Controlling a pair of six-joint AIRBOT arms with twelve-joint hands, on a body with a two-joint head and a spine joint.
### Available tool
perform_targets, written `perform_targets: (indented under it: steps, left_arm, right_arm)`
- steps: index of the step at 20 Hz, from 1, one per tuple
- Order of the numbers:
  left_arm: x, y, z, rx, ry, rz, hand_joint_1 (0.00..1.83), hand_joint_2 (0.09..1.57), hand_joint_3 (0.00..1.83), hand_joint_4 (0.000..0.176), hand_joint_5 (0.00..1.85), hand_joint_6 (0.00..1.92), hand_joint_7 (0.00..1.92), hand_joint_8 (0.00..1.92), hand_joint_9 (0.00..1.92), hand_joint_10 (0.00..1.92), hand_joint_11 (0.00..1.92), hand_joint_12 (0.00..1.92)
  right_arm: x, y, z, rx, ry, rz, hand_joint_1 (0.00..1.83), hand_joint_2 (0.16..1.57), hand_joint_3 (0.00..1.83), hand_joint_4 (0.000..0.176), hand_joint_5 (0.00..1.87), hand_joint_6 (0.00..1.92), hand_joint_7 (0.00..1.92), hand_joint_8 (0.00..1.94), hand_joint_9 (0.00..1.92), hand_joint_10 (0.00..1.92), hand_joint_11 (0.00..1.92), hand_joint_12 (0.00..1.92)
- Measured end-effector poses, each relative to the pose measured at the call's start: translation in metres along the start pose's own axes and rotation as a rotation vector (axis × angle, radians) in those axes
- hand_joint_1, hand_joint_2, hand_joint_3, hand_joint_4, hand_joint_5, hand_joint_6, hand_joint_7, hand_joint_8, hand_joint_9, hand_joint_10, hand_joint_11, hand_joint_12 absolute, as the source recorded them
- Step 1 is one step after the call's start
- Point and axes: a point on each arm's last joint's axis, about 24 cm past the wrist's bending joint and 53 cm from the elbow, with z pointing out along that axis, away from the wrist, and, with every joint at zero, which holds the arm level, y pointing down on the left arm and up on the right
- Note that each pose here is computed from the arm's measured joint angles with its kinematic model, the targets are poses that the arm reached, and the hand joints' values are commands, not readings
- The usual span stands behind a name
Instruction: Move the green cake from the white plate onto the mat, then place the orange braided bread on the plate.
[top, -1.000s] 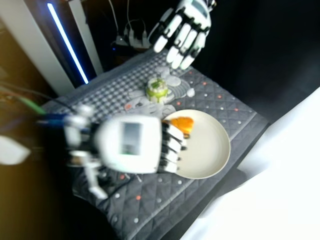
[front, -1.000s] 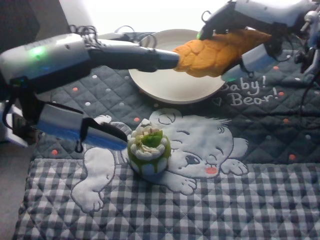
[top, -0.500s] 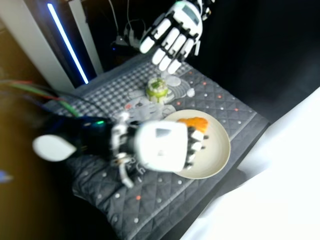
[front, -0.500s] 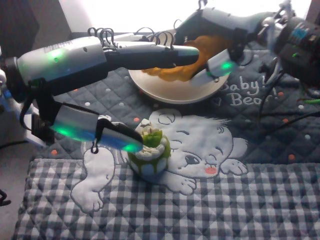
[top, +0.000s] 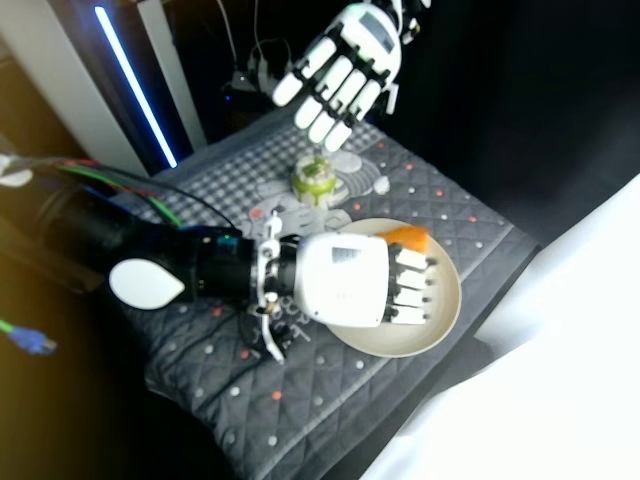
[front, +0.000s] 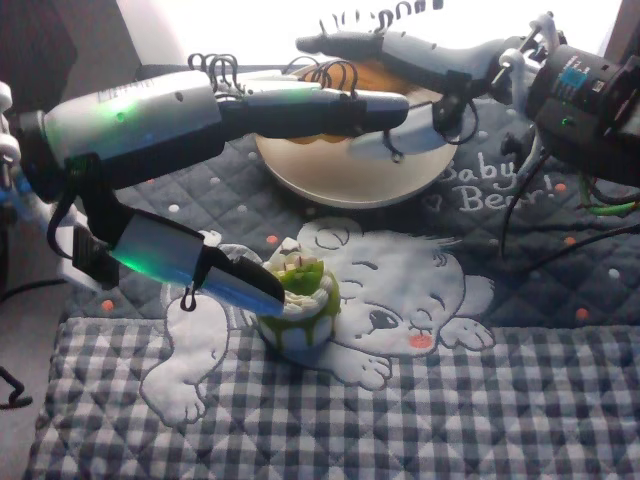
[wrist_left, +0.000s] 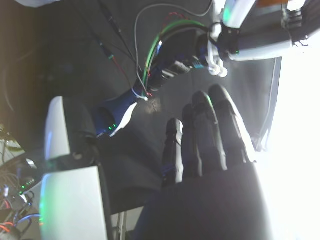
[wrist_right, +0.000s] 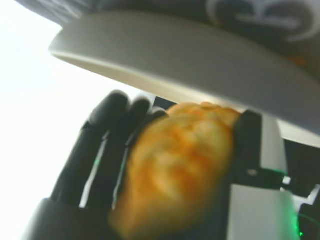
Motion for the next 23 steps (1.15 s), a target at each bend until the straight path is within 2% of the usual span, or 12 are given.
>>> perform_targets:
  steps: [2,4,7,9,12,13,16,18,20,21,22,23]
  left_arm:
    - [0.002,0.001,-0.001,-0.004,0.004,-0.012,1.04,0.88,0.01,0.091,0.18,0.00,0.32,0.00,0.42,0.01,0.21,0.44]
    - [0.001,0.002,-0.001,-0.007,0.000,-0.016,1.00,0.88,0.01,0.100,0.16,0.01,0.34,0.01,0.45,0.01,0.22,0.45]
    - [-0.001,0.002,-0.009,-0.027,-0.005,-0.024,0.99,0.91,0.00,0.022,0.26,0.01,0.36,0.00,0.46,0.00,0.19,0.54]
    - [-0.008,-0.001,-0.016,-0.040,-0.025,-0.013,0.89,0.96,0.00,0.014,0.23,0.00,0.34,0.00,0.48,0.00,0.20,0.67]
    - [-0.019,-0.008,-0.020,-0.035,-0.066,0.001,1.02,0.91,0.00,0.080,0.34,0.01,0.38,0.00,0.47,0.00,0.14,0.66]
    - [-0.021,-0.010,-0.023,-0.032,-0.076,-0.004,0.96,0.91,0.00,0.050,0.36,0.00,0.38,0.00,0.47,0.00,0.14,0.59]
    - [-0.025,-0.004,-0.033,-0.063,-0.089,0.020,0.97,0.87,0.00,0.088,0.30,0.00,0.34,0.00,0.45,0.00,0.12,0.63]
    - [-0.029,-0.005,-0.034,-0.058,-0.112,0.006,1.01,0.85,0.00,0.118,0.36,0.02,0.41,0.01,0.50,0.01,0.15,0.63]
    - [-0.026,-0.004,-0.038,-0.062,-0.117,-0.006,1.04,0.85,0.00,0.111,0.29,0.01,0.33,0.00,0.45,0.00,0.14,0.62]
    - [-0.024,-0.002,-0.041,-0.070,-0.114,-0.005,1.03,0.86,0.00,0.128,0.24,0.00,0.29,0.00,0.44,0.00,0.13,0.62]
    - [-0.025,-0.001,-0.043,-0.079,-0.121,-0.004,1.07,0.84,0.00,0.122,0.27,0.02,0.31,0.01,0.45,0.01,0.14,0.62]
    - [-0.029,0.000,-0.047,-0.083,-0.139,-0.001,1.09,0.86,0.00,0.097,0.33,0.01,0.35,0.00,0.42,0.00,0.11,0.64]
  right_arm:
    - [0.007,0.012,-0.006,-0.034,0.031,-0.026,0.84,0.93,0.00,0.176,0.00,0.00,0.00,0.00,0.00,0.00,0.00,0.05]
    - [0.009,0.025,-0.023,-0.072,0.070,-0.072,0.84,0.88,0.00,0.176,0.00,0.00,0.00,0.00,0.00,0.00,0.04,0.02]
    - [-0.034,0.045,-0.059,-0.150,0.005,-0.069,0.74,0.81,0.00,0.176,0.00,0.00,0.00,0.00,0.00,0.00,0.01,0.01]
    - [-0.049,0.059,-0.081,-0.184,-0.018,-0.058,0.79,0.79,0.00,0.159,0.01,0.00,0.02,0.01,0.05,0.02,0.09,0.04]
    - [-0.040,0.093,-0.102,-0.261,-0.017,-0.148,0.75,0.75,0.00,0.156,0.18,0.01,0.10,0.00,0.10,0.00,0.10,0.08]
    - [-0.037,0.099,-0.109,-0.287,-0.015,-0.145,0.61,0.79,0.02,0.153,0.10,0.00,0.06,0.00,0.07,0.00,0.02,0.05]
    - [-0.032,0.080,-0.132,-0.283,-0.023,-0.106,0.73,0.80,0.00,0.084,0.35,0.01,0.24,0.00,0.18,0.00,0.01,0.12]
    - [-0.037,0.075,-0.143,-0.278,-0.052,-0.064,0.79,0.80,0.00,0.108,0.42,0.02,0.24,0.01,0.12,0.00,0.00,0.00]
    - [-0.045,0.079,-0.157,-0.308,-0.084,-0.040,0.84,0.79,0.00,0.100,0.47,0.01,0.27,0.00,0.16,0.01,0.01,0.01]
    - [-0.047,0.082,-0.161,-0.322,-0.097,-0.029,0.86,0.78,0.00,0.067,0.50,0.01,0.35,0.01,0.25,0.01,0.10,0.06]
    - [-0.048,0.085,-0.165,-0.337,-0.110,-0.016,0.82,0.81,0.00,0.111,0.40,0.00,0.21,0.00,0.28,0.01,0.07,0.19]
    - [-0.047,0.086,-0.172,-0.351,-0.128,-0.001,0.84,0.80,0.01,0.109,0.39,0.00,0.19,0.00,0.29,0.00,0.01,0.36]
